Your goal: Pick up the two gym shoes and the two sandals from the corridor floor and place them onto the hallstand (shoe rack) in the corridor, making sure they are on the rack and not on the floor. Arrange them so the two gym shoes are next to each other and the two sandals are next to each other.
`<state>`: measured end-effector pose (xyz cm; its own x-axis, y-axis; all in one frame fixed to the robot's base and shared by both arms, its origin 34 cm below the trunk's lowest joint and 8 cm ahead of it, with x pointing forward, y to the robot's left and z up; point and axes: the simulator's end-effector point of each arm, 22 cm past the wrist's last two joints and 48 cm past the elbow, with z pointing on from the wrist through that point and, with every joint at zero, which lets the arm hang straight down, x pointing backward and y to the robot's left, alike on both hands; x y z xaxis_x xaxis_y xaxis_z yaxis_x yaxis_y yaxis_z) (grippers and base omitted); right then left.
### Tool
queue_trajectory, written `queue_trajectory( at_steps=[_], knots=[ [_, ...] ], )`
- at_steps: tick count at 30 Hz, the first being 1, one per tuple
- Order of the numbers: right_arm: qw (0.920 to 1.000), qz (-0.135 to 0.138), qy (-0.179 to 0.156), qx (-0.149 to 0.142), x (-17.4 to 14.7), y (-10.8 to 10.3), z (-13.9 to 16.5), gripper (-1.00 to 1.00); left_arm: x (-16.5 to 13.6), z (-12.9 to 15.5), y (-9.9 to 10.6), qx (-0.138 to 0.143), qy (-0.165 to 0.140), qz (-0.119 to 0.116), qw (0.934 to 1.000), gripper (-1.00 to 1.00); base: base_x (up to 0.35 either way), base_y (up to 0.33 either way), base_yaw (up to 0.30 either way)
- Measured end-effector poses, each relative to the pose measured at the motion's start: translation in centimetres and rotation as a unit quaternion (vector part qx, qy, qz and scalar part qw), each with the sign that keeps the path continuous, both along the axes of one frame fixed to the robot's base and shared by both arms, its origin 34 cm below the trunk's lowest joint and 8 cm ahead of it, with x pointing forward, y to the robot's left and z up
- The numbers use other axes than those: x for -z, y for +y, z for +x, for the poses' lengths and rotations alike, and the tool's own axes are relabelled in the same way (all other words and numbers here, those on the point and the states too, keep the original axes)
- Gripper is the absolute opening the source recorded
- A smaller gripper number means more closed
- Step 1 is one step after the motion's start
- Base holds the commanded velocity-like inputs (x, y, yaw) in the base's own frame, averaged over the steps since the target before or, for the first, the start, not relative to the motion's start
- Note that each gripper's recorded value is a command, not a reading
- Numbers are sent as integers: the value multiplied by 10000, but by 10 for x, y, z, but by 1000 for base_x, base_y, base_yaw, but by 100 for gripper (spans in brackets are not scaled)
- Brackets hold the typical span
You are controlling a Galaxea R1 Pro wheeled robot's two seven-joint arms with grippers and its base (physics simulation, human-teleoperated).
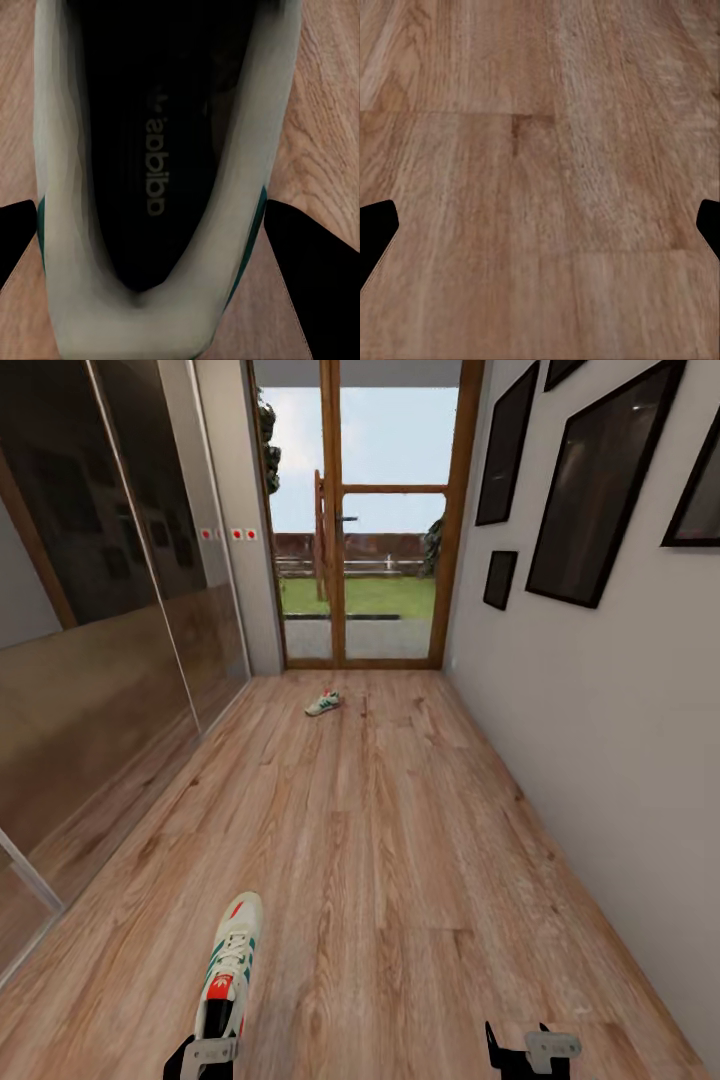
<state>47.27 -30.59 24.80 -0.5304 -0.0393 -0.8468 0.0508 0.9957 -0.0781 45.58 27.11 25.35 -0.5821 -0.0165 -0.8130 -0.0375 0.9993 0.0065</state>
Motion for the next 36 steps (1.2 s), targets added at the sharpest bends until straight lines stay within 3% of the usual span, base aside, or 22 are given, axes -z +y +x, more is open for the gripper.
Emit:
queue_trajectory(
  at_steps=[36],
  knots=[
    [10000, -2, -6, 3, 0, 0, 0, 100, 0, 0, 0, 0, 0, 0, 10000, -100, 340, 0, 0]
  ],
)
